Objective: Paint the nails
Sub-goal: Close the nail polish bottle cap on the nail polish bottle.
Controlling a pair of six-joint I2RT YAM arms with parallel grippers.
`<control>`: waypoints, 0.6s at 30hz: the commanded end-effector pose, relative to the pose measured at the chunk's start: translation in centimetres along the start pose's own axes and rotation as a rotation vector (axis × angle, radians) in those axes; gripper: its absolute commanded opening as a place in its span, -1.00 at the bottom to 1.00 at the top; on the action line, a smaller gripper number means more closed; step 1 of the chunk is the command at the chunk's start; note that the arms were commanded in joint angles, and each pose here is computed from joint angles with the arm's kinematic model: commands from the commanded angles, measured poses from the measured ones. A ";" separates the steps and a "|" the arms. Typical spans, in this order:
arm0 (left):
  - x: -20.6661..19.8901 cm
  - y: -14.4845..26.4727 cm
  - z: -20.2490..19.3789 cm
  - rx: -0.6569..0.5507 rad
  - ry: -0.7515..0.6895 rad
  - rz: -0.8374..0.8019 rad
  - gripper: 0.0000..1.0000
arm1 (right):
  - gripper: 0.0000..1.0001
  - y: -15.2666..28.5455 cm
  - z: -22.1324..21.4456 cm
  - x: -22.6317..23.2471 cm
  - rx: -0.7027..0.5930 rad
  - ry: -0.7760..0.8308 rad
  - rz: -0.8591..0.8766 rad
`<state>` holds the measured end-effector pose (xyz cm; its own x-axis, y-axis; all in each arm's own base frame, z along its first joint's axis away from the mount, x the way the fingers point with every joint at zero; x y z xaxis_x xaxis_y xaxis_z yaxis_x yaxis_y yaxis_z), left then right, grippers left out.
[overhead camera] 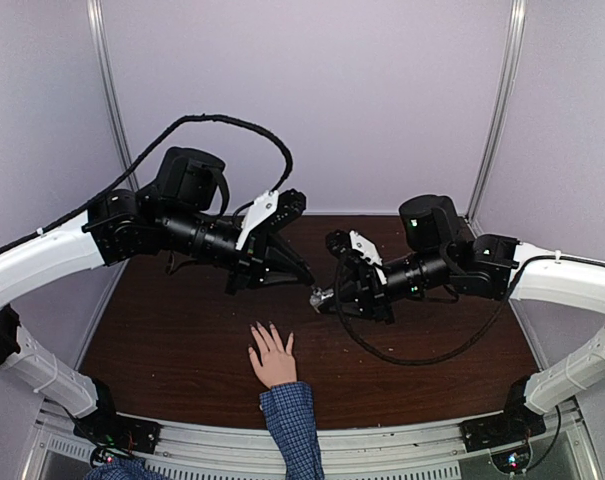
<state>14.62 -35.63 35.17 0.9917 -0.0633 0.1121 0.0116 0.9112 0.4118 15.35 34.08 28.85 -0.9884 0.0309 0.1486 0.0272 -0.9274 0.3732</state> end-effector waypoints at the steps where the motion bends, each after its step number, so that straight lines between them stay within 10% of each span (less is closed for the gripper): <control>1: 0.1 0.2 1.0 -0.018 -0.029 0.008 -1.00 | -1.00 0.4 1.7 0.3 -0.039 0.035 -0.003; 18: 0.3 -0.5 0.8 -0.006 -0.018 -0.014 -1.00 | -1.00 0.2 1.7 0.7 -0.026 0.049 0.004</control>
<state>14.86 -36.05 34.61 0.9933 -0.0669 0.0941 0.0195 0.9005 0.4344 14.97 34.18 28.89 -0.9895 0.0197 0.1433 0.0367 -0.9243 0.3799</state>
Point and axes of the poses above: each gripper's point midway between its finger pads, its own y axis back along the fingers, its own x axis along the line the jaws close on, z = x × y, the point moved 4 cm from there along y, back along the fingers, and after that the axes turned 5 degrees about -y, right-handed, at the moved point
